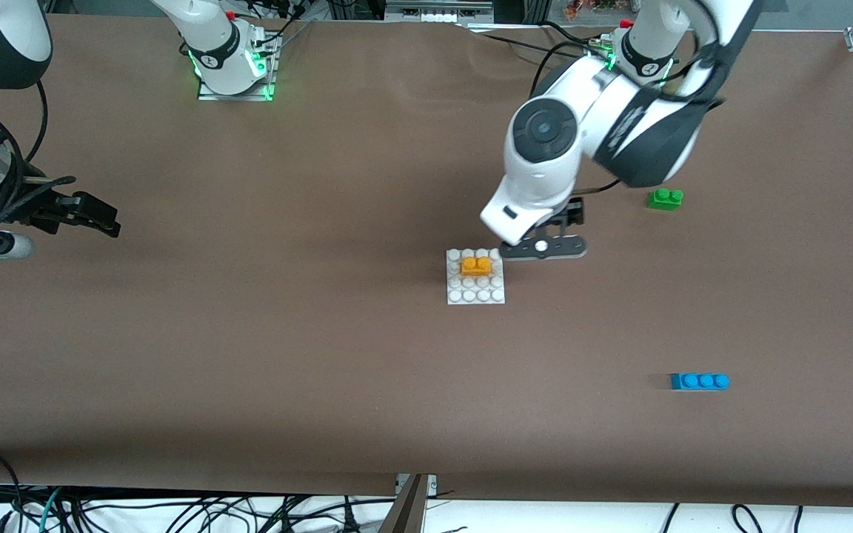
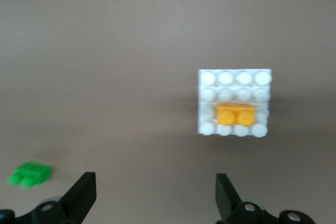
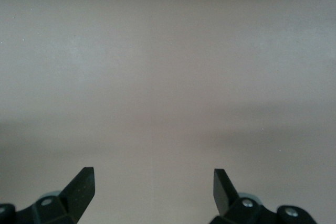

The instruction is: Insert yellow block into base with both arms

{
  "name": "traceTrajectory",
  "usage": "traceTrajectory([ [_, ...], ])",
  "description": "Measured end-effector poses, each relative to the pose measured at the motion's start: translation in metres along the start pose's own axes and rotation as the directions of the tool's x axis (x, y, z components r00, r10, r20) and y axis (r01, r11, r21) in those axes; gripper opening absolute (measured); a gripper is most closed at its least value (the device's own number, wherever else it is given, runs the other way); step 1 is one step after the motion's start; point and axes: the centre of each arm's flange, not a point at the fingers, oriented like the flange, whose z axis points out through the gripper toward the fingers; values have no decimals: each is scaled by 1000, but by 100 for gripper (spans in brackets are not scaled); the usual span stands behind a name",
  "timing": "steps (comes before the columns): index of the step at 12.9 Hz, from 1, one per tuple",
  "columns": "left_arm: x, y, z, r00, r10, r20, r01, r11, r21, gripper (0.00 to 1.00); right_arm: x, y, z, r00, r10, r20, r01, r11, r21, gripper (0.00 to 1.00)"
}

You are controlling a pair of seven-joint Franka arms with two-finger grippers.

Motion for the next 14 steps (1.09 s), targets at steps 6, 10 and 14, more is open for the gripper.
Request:
traceTrajectory([
  [6, 55, -173, -67, 999, 43, -2, -43, 985, -165, 100, -9, -2, -3, 999, -7, 41, 7, 1000, -5, 100],
  [10, 62, -274, -65, 998, 67, -13, -68, 981, -184, 100, -11, -3, -5, 999, -8, 47, 9, 1000, -5, 100],
  [14, 34, -295, -50, 991, 112, -72, -122, 982, -146, 100, -11, -2, -5, 999, -7, 48, 8, 1000, -6, 100],
])
